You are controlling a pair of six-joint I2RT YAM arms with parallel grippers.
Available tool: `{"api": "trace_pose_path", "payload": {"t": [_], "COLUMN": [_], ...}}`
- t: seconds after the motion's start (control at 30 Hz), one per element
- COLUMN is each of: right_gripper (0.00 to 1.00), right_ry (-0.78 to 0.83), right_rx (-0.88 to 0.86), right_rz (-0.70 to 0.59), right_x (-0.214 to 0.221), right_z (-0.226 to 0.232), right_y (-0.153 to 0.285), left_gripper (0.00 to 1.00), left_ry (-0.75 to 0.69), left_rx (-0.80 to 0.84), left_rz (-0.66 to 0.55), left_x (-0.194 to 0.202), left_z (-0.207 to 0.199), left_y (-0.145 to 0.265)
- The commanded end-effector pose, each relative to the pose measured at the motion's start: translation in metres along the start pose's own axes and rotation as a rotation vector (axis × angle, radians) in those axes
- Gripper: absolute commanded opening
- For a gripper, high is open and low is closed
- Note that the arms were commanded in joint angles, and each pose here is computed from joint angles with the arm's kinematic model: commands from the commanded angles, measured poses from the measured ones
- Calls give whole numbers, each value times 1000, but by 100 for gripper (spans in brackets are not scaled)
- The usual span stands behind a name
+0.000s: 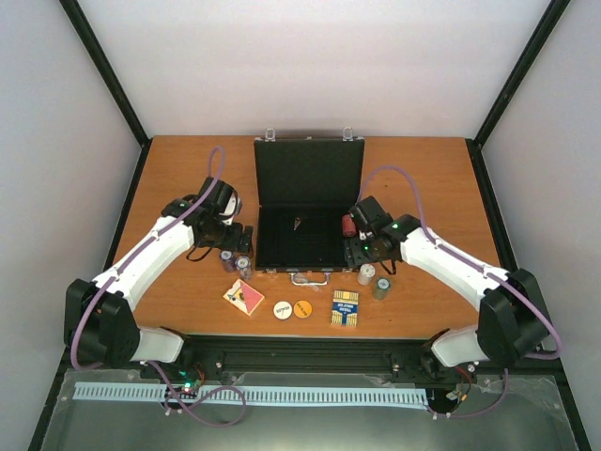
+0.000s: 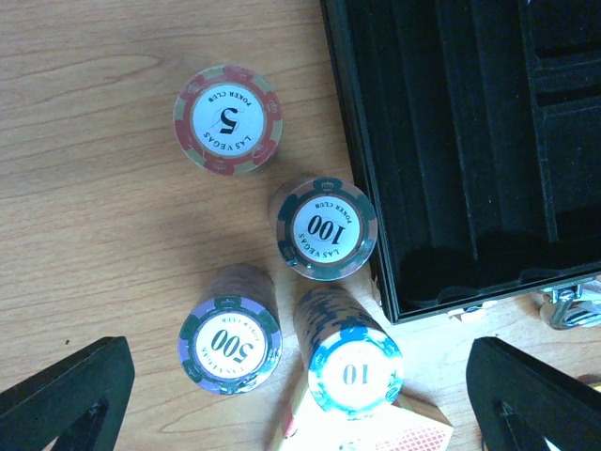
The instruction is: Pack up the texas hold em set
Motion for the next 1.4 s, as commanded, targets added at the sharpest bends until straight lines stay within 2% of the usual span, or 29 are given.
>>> {"api": "trace_pose_path", "payload": {"t": [0.0, 0.2, 0.5, 0.7, 0.77, 0.9, 0.97, 1.03, 1.2, 1.37], "right_gripper": [77, 75, 68, 59, 52, 32, 29, 19, 17, 17], "right_ry": [10, -6, -13, -21, -21, -23, -16, -4, 43, 52], "right_rx": [-43, -127, -51, -22, -15, 10, 22, 37, 64, 1], "right_rz": [101, 158, 188, 192, 192, 188, 182, 199, 88, -25], "right_x": [29, 45, 47, 46, 46, 44, 38, 29, -19, -38], "right_z": [-2, 4, 0, -1, -2, -4, -4, -5, -3, 6], "right_y": [10, -7, -29, -36, -37, -32, -23, -6, 46, 32], "left_gripper": [100, 100, 100, 100, 100, 100, 100, 100, 100, 100], "left_ry": [0, 5, 4, 10, 7, 4, 3, 1, -5, 1], "left_rx": [8, 26, 12, 17, 14, 10, 11, 12, 17, 20], "left_rz": [-27, -22, -18, -19, -16, -14, -12, -14, -30, -25], "left_x": [-1, -3, -1, -1, -1, 0, 0, 0, -4, -5], "left_z": [-2, -4, -2, -3, -2, -2, -2, -2, -3, -4], "left_y": [5, 3, 2, 1, 0, -1, -1, 2, 7, 5]}}
Point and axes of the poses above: each gripper's point midway between its finger pads, its own y axis back along the fingers, its own z axis along the line the jaws close on, x = y × z, the point moved 9 cm from there along y, back along the fingers, and after that the axes turned 4 degrees about y, right-handed, at the moved point
